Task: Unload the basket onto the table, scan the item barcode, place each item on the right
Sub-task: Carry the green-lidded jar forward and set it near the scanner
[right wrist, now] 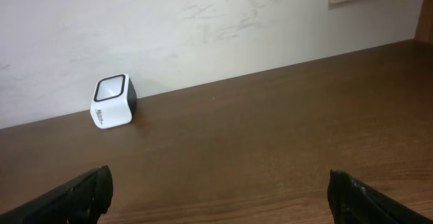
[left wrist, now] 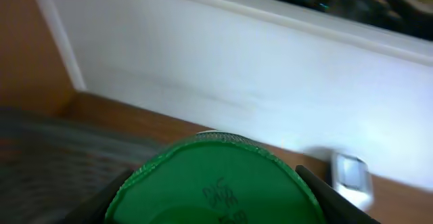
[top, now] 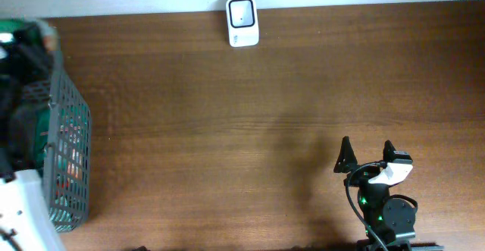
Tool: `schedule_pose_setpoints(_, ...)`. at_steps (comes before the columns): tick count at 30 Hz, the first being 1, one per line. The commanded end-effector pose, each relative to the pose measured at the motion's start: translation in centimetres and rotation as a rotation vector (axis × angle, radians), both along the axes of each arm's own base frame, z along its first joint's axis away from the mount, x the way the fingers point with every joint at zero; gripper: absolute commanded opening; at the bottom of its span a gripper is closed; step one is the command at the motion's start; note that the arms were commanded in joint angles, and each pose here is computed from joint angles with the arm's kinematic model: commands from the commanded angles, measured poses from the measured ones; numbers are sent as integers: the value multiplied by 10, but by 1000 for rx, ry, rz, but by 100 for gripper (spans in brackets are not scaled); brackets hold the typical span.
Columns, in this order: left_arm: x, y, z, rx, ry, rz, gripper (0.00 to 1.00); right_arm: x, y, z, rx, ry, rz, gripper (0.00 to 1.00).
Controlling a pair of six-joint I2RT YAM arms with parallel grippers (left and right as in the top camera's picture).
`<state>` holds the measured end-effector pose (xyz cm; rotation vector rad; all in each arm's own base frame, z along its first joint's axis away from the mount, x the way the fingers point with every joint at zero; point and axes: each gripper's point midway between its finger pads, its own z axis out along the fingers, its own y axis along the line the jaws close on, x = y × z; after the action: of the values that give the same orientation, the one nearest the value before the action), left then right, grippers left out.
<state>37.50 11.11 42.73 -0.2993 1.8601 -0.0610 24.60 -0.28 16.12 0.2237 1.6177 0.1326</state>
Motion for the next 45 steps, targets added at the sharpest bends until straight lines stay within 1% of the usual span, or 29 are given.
schedule_pose_setpoints(1,15,-68,-11,-27,43,-177,52,0,2,-2,-7,5,8,98)
schedule_pose_setpoints(6,33,-145,-69,-20,240,-324,53,0,2,-2,-7,5,8,98)
schedule_pose_setpoints(9,35,-177,-96,-8,328,-388,54,0,2,-2,-7,5,8,98)
schedule_pose_setpoints(13,28,-224,-143,-30,499,-473,54,0,2,-2,-7,5,8,98)
schedule_pose_setpoints(18,18,-264,-196,-20,683,-541,54,0,2,-2,-7,5,8,98)
schedule_pose_setpoints(21,15,-281,-223,-2,760,-565,54,0,2,-2,-7,5,8,98)
schedule_pose_setpoints(25,19,-289,-258,68,835,-505,54,0,2,-2,-7,5,8,98)
schedule_pose_setpoints(29,22,-309,-293,113,887,-521,54,0,2,-2,-7,5,8,98)
schedule_pose_setpoints(31,31,-318,-312,112,892,-506,54,0,2,-2,-7,5,8,98)
schedule_pose_setpoints(34,35,-327,-332,89,911,-486,54,0,2,-2,-7,5,8,98)
schedule_pose_setpoints(35,35,-333,-346,76,934,-471,54,0,2,-2,-7,5,8,98)
schedule_pose_setpoints(40,31,-355,-372,89,955,-495,55,0,2,-2,-7,5,8,98)
schedule_pose_setpoints(43,30,-370,-377,104,935,-521,57,0,2,-2,-7,5,8,98)
schedule_pose_setpoints(45,32,-374,-377,107,917,-507,57,0,2,-2,-7,5,8,98)
